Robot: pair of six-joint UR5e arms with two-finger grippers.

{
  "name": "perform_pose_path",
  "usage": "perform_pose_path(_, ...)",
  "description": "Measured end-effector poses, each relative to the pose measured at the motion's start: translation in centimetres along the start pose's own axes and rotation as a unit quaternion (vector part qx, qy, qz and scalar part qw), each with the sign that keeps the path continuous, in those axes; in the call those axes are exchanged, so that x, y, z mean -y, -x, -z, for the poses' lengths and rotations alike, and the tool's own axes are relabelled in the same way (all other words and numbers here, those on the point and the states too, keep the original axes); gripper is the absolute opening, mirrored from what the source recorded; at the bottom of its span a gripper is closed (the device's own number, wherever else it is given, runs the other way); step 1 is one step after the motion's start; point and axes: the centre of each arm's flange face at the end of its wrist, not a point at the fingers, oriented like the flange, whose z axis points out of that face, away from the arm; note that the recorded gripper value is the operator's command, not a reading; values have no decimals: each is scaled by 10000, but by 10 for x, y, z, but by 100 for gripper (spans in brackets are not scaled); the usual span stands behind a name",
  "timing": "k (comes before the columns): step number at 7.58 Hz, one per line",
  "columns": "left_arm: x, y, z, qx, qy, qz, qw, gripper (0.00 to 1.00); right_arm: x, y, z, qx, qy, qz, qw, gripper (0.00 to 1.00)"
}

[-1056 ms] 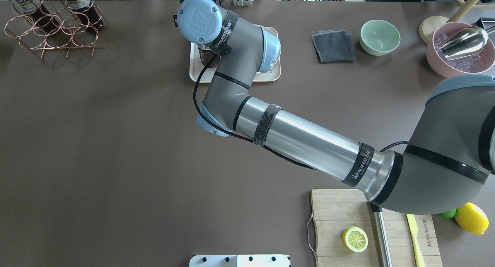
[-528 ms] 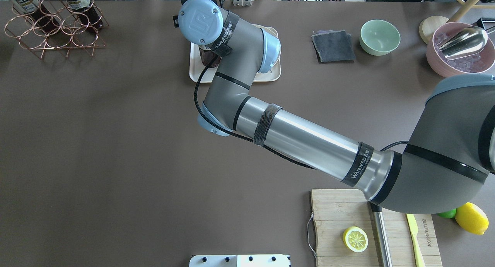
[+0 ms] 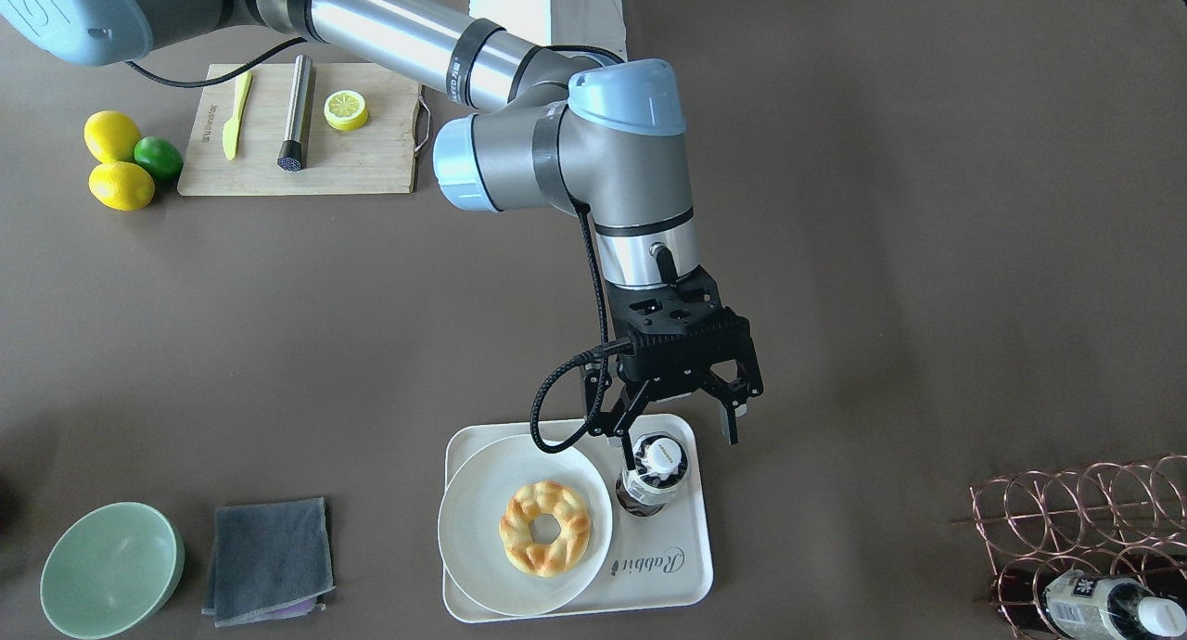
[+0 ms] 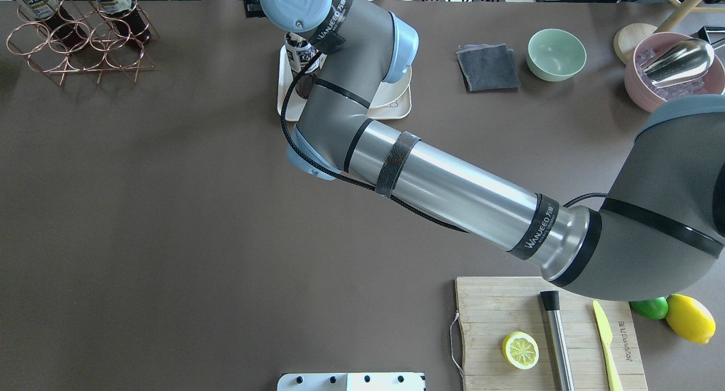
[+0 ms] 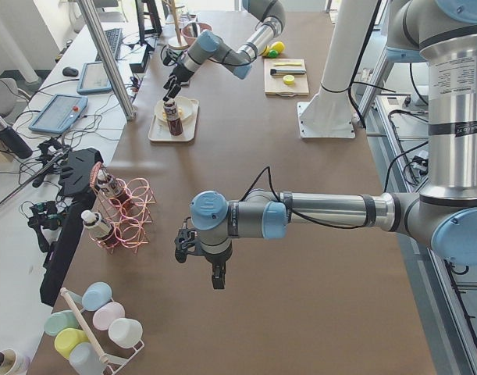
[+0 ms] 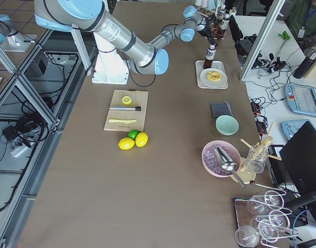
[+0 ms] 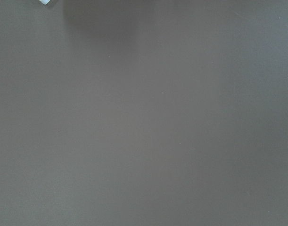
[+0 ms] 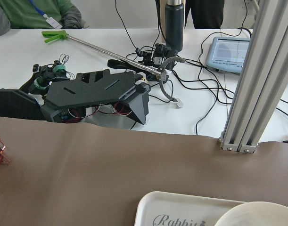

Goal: Place tea on tray
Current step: 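Carry the tea bottle with the right gripper onto the white tray beside the plate, then open the right gripper and withdraw the right arm from the tray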

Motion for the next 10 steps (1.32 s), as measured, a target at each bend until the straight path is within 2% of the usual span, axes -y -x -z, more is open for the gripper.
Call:
perform_pose_path(1,-2,-1,-1,-78,1,-4,10000,99,13,0,28,54,161,-40,9998,100)
perform_pose_path(2,-4,-3,-1,-231,4,-4,9997,99,22,-25,64,57,437,-97,9990,100)
perform_pose_path(3,-4,-5,0,-351,-2,-9,9994,99,18,-74,103,21,777,-190,9968,100)
perform_pose_path(4,-5,-7,0,-406,0,-5,9992,99,5,-131,137,-152,1085,-301,9935,100)
perform_pose_path(5,-5,-7,0,-427,5,1,9991,99,-9,-188,162,-426,1410,-435,9881,100)
perform_pose_path(7,-5,-7,0,-449,7,4,9990,100,-29,-304,182,-945,1966,-790,9727,100)
perform_pose_path(8,-7,-8,-1,-523,12,7,9986,99,-37,-369,187,-1167,2163,-710,9667,100)
perform_pose_path(10,-9,-8,-5,-578,62,20,9983,99,-58,-500,205,-1395,2674,-403,9526,100)
